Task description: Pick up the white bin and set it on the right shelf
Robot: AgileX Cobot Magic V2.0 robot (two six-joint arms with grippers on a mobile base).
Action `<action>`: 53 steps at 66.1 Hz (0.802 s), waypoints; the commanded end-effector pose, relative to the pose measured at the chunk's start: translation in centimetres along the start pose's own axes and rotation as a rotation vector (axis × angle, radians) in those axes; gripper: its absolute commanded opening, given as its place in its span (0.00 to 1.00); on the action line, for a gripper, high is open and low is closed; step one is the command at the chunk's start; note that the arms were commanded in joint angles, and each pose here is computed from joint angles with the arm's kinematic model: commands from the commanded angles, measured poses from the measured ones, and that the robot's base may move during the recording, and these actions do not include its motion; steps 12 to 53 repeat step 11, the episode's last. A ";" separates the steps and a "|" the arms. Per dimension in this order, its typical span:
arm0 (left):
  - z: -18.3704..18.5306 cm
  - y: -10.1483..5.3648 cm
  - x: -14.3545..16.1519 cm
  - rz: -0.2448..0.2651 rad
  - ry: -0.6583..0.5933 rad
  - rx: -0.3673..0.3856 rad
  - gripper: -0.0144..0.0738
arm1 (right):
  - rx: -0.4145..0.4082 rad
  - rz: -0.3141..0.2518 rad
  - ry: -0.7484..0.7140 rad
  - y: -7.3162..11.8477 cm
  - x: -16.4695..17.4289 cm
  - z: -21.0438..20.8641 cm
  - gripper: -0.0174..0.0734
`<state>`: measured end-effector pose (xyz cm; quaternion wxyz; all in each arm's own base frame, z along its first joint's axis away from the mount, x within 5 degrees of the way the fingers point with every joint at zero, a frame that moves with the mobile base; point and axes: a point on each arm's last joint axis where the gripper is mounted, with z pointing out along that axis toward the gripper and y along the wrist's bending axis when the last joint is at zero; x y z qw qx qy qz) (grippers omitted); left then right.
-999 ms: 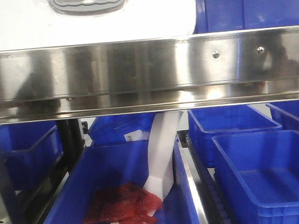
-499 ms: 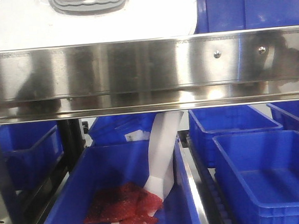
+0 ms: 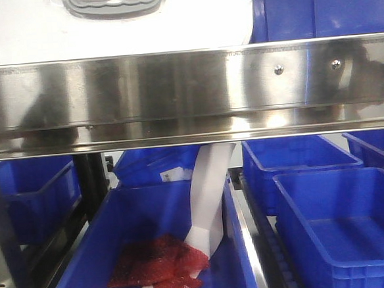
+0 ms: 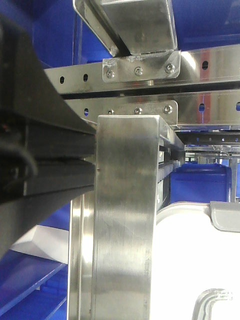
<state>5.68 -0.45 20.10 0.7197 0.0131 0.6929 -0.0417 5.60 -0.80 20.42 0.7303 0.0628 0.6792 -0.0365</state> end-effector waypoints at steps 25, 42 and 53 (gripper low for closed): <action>0.0 0.0 -0.2 -0.007 -0.076 0.001 0.03 | -0.007 -0.018 -0.099 0.1 -1.0 -0.1 0.27; 0.0 0.0 -0.2 -0.007 -0.076 0.001 0.03 | -0.007 -0.018 -0.099 0.1 -1.0 -0.1 0.27; 0.0 0.0 -0.2 -0.007 -0.076 0.001 0.03 | -0.007 -0.018 -0.099 0.1 -1.0 -0.1 0.27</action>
